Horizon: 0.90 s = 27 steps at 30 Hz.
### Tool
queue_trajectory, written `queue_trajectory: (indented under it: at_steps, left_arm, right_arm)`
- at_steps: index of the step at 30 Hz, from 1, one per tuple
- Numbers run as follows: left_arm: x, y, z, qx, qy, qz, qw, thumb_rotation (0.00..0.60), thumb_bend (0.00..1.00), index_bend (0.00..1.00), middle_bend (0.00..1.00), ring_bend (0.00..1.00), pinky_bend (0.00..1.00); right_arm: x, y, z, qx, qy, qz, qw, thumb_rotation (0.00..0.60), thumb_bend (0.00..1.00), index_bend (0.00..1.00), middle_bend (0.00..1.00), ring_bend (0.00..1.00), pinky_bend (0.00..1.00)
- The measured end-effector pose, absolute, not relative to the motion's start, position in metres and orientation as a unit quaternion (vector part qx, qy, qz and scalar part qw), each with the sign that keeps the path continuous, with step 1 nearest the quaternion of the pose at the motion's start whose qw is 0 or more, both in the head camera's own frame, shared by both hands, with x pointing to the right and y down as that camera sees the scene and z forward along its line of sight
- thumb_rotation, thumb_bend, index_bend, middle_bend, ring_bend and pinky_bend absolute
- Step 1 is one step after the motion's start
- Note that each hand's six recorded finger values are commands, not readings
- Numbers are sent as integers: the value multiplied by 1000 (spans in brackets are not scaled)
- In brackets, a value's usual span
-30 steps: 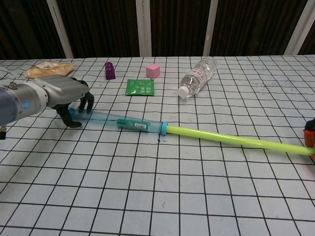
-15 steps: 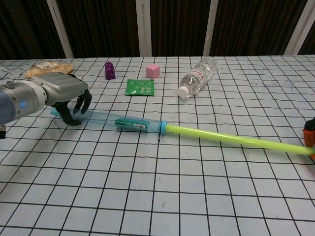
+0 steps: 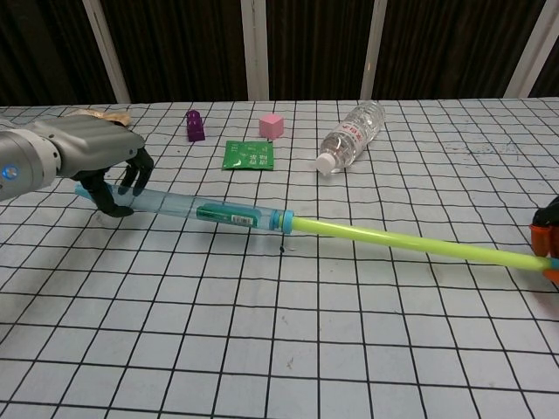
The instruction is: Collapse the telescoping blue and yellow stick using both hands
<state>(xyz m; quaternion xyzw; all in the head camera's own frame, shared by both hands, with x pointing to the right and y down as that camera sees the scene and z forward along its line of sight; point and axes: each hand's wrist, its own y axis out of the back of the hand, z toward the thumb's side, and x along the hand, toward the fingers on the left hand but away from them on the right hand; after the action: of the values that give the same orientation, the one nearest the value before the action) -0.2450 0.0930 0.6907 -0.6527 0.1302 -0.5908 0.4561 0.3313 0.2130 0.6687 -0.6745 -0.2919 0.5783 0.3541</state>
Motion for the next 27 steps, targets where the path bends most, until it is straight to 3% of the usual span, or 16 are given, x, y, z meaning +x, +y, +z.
queue_trajectory:
  at_steps: [27]
  left_arm:
    - [-216,123,644,-682,112,-540,480,600,460,566,629,119,0]
  right_arm:
    - [292,202,644,-694,-303,534,376,600,472,774,586,226,0]
